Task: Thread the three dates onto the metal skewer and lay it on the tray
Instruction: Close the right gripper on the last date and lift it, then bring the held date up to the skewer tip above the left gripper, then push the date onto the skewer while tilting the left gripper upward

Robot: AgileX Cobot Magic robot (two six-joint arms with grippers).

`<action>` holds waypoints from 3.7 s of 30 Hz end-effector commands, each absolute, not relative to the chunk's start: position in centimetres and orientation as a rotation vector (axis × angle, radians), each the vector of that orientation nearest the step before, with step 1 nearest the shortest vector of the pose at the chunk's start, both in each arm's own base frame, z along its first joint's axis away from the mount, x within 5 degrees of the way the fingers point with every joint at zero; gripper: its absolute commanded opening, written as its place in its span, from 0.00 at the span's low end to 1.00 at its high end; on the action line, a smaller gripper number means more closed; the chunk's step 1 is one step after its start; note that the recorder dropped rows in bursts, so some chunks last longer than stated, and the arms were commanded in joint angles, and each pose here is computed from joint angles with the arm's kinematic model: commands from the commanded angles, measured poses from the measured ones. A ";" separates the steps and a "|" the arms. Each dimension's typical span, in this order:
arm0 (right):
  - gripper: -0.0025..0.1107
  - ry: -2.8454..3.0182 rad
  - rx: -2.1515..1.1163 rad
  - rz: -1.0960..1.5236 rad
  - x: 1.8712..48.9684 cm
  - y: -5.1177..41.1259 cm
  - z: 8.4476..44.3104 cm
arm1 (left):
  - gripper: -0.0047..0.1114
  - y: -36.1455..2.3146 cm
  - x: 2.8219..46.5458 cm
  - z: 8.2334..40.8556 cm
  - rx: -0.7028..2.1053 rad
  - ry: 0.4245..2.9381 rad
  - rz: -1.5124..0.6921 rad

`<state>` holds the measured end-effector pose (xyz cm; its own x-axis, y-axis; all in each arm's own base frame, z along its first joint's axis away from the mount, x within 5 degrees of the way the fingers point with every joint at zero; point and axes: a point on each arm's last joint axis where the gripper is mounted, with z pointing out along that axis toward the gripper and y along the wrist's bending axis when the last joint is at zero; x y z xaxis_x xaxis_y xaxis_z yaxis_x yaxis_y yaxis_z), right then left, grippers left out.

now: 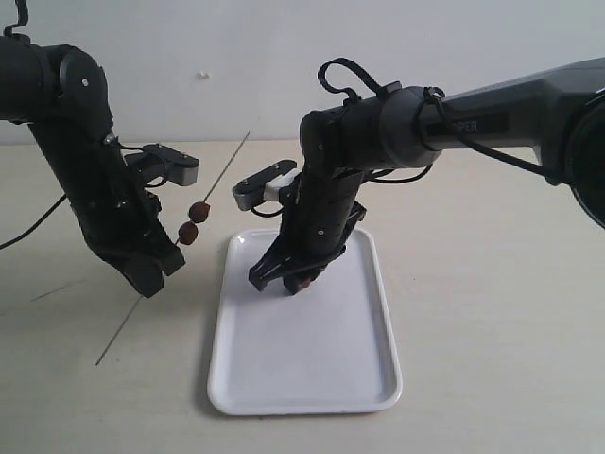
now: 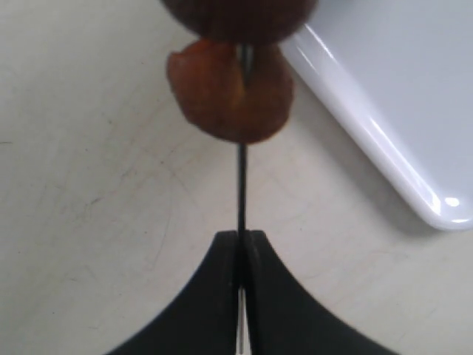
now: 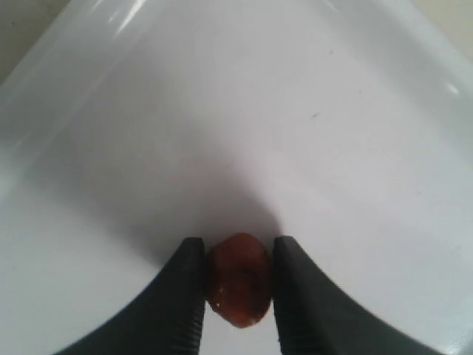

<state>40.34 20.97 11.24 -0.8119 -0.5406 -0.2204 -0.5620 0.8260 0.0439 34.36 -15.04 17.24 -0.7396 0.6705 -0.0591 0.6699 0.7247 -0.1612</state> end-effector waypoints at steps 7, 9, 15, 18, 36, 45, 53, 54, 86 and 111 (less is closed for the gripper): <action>0.09 2.753 -0.786 0.148 40.9 20.9 12.2 | 0.04 -15.1 34.5 17.9 -1.129 -2.942 0.283; 0.09 2.715 -0.741 0.157 41.4 20.5 13.3 | 0.04 -15.2 34.5 17.9 -1.134 -2.940 0.303; 0.09 2.642 -0.604 0.160 42.9 17.3 16.6 | 0.04 -15.2 34.5 17.9 -1.137 -2.944 0.312; 0.09 2.602 -0.472 0.212 43.8 15.4 18.1 | 0.04 -15.8 34.5 18.0 -1.158 -2.950 0.404; 0.09 2.152 0.015 0.867 47.5 12.5 22.4 | 0.04 -17.8 33.8 16.3 -1.286 -2.751 0.790; 0.09 2.168 -0.036 0.975 46.9 13.2 22.5 | 0.04 -17.8 34.3 16.0 -1.276 -2.808 0.772; 0.09 2.170 -0.064 1.099 46.4 13.9 22.8 | 0.04 -17.9 34.6 16.0 -1.258 -2.851 0.761; 0.09 2.172 -0.069 1.106 46.3 13.9 22.8 | 0.04 -17.8 34.6 15.9 -1.251 -2.858 0.750; 0.09 2.162 -0.041 1.170 46.4 13.9 22.4 | 0.04 -17.4 35.0 15.9 -1.199 -2.905 0.718; 0.09 2.157 -0.076 1.156 46.6 13.8 22.0 | 0.04 -17.4 35.0 15.9 -1.202 -2.904 0.717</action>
<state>46.53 13.97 21.62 -0.7737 0.2470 -0.5835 -0.3429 0.6112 0.7133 34.90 -17.28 15.82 -0.7152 0.6601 -0.2297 0.6920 0.6224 -0.3658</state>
